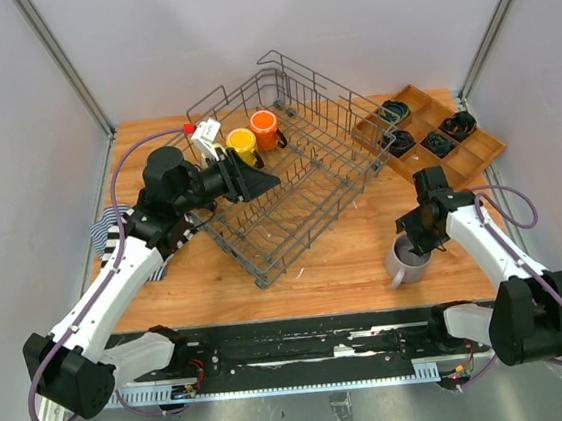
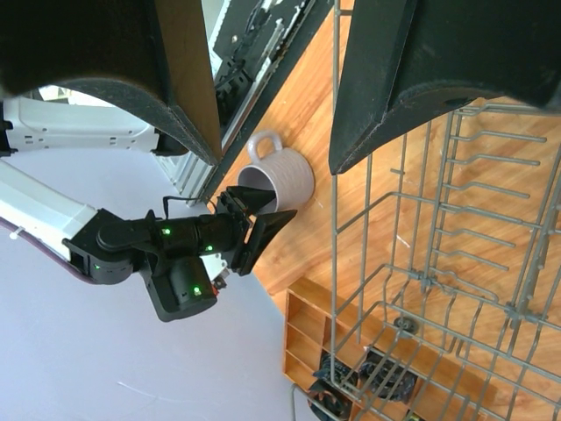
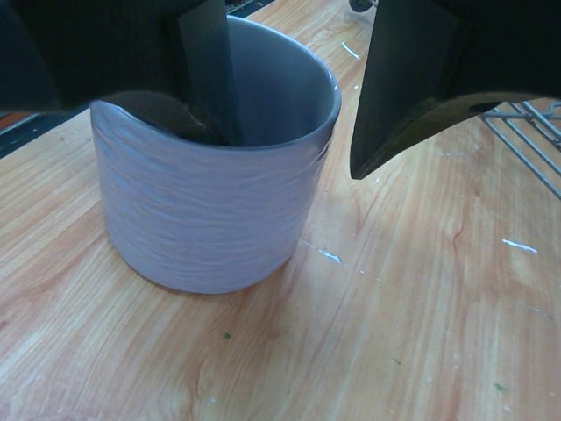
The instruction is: Load the cups into the dish rack
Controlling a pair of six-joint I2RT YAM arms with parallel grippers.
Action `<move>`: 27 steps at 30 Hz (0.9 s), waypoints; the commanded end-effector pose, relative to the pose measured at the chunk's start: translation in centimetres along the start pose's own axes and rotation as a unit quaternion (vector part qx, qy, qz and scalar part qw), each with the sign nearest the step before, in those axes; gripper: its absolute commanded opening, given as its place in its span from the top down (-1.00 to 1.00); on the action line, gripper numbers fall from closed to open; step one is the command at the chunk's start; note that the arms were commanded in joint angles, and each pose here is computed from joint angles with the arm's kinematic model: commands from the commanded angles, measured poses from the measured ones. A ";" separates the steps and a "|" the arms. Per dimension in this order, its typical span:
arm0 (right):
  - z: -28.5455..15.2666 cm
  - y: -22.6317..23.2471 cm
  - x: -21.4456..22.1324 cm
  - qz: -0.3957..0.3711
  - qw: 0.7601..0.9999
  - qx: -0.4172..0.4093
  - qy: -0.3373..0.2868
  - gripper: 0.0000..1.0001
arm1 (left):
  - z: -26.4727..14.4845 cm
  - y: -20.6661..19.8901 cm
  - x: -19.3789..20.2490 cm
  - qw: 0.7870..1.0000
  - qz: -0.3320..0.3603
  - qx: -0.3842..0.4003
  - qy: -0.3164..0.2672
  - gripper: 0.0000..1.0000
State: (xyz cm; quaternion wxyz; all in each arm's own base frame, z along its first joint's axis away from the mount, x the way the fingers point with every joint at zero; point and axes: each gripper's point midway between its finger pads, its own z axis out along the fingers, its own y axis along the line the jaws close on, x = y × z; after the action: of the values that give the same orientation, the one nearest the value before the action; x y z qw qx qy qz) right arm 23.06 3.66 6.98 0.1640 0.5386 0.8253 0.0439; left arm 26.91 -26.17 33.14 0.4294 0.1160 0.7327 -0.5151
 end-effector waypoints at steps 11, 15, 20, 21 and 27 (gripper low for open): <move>3.6 -1.5 0.9 0.015 0.999 0.027 0.025 0.77 | -0.6 -1.5 -0.7 1.000 0.007 0.011 -0.001 -0.14; 3.4 -1.4 1.2 -0.010 0.999 0.012 0.034 0.99 | -0.6 -1.4 -0.5 1.000 0.000 0.010 0.000 -0.14; 0.7 1.0 0.0 -0.075 0.995 -0.062 0.012 0.98 | -0.3 -0.9 -0.2 1.000 -0.025 0.003 0.002 -0.17; -0.2 1.8 -0.3 -0.091 0.992 -0.083 0.004 0.99 | -0.3 -0.8 -0.1 1.000 -0.031 0.001 0.003 -0.18; -8.1 8.0 -1.9 -0.176 0.944 -0.273 -0.048 0.98 | 0.4 -0.6 0.6 0.996 -0.086 0.013 0.006 -0.26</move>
State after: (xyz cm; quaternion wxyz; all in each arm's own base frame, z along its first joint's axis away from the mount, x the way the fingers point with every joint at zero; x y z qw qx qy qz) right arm 24.37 5.03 9.06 0.2222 0.4208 0.8702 0.1274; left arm 26.63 -26.27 32.92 0.3988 0.0799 0.7445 -0.5294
